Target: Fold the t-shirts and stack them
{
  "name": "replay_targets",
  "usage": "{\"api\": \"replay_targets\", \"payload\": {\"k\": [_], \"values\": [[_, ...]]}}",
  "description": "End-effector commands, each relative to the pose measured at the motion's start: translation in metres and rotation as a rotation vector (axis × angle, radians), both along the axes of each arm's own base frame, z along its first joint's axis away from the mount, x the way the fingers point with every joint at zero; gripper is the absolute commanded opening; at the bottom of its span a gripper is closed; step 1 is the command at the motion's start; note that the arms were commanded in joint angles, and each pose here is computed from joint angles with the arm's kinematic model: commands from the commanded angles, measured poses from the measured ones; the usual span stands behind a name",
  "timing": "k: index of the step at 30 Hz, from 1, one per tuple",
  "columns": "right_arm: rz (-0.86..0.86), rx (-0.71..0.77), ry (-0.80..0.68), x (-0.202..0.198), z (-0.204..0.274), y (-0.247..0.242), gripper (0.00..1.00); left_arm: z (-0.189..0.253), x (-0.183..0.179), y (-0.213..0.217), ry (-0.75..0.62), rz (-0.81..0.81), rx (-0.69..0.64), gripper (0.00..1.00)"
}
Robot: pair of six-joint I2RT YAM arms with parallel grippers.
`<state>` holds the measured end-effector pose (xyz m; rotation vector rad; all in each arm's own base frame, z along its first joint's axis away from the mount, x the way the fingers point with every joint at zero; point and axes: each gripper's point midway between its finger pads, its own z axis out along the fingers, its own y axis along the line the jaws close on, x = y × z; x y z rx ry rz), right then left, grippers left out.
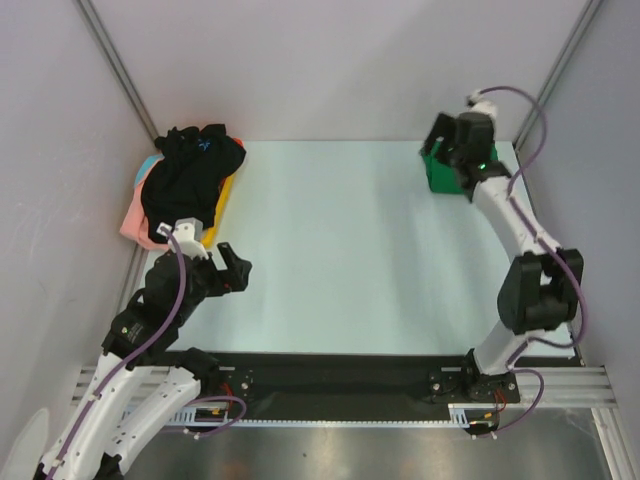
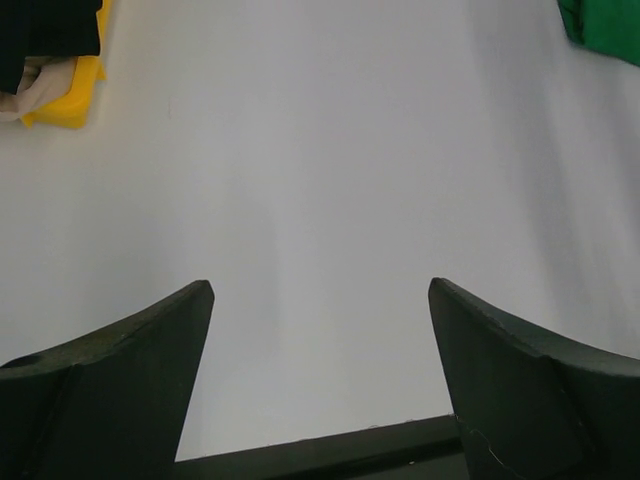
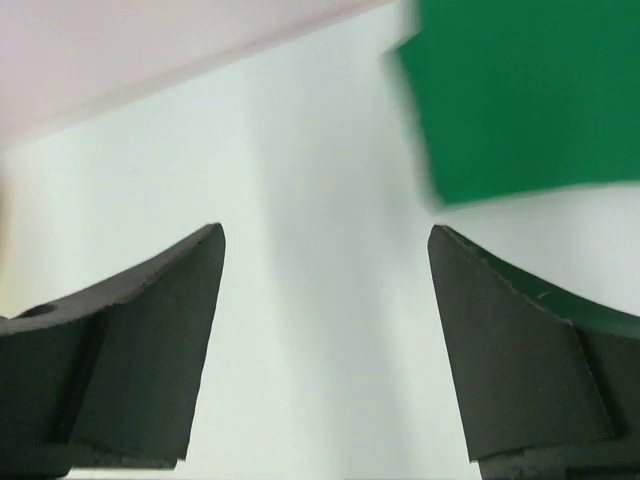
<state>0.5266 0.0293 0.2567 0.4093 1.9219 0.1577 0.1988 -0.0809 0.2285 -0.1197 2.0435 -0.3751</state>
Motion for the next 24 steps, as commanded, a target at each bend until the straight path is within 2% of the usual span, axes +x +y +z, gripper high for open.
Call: {"api": "replay_targets", "payload": {"k": [1,2,3,5,6,8,9,12,13,16,20,24], "values": [[0.158,-0.006,0.023,-0.051,-0.027,0.078,0.87,0.009,0.004,-0.001,-0.043,-0.012,-0.003,0.96],[0.176,0.020,-0.019,-0.066,-0.015,0.088,0.87,0.009,0.004,-0.002,-0.047,-0.017,-0.005,0.96],[0.236,0.021,0.051,-0.092,-0.052,0.113,0.87,0.009,0.004,-0.002,-0.046,-0.017,-0.006,0.96],[0.283,0.028,0.013,-0.117,-0.051,0.133,0.87,0.009,0.004,-0.004,-0.042,-0.028,-0.006,0.96],[0.351,0.001,0.064,-0.143,-0.080,0.155,0.87,0.008,0.004,-0.005,-0.040,-0.030,-0.004,0.96],[0.348,-0.027,0.069,-0.168,-0.088,0.163,0.87,0.008,0.004,-0.005,-0.041,-0.029,-0.006,0.97],[0.365,-0.034,0.106,-0.185,-0.108,0.166,0.87,0.008,0.004,-0.004,-0.041,-0.030,-0.005,0.97],[0.462,0.016,0.121,-0.227,-0.120,0.194,0.86,0.009,0.004,-0.004,-0.048,-0.030,-0.008,0.97],[0.500,0.015,0.155,-0.251,-0.137,0.204,0.86,0.009,0.004,-0.004,-0.047,-0.030,-0.007,0.97],[0.499,0.007,0.167,-0.281,-0.155,0.200,0.87,0.010,0.003,-0.002,-0.049,-0.022,-0.006,0.97],[0.556,0.089,0.135,-0.304,-0.158,0.217,0.87,0.010,0.003,-0.001,-0.051,-0.012,-0.009,0.97],[0.573,0.086,0.133,-0.311,-0.160,0.221,0.87,0.009,0.004,0.001,-0.050,-0.002,-0.003,0.97]]}}
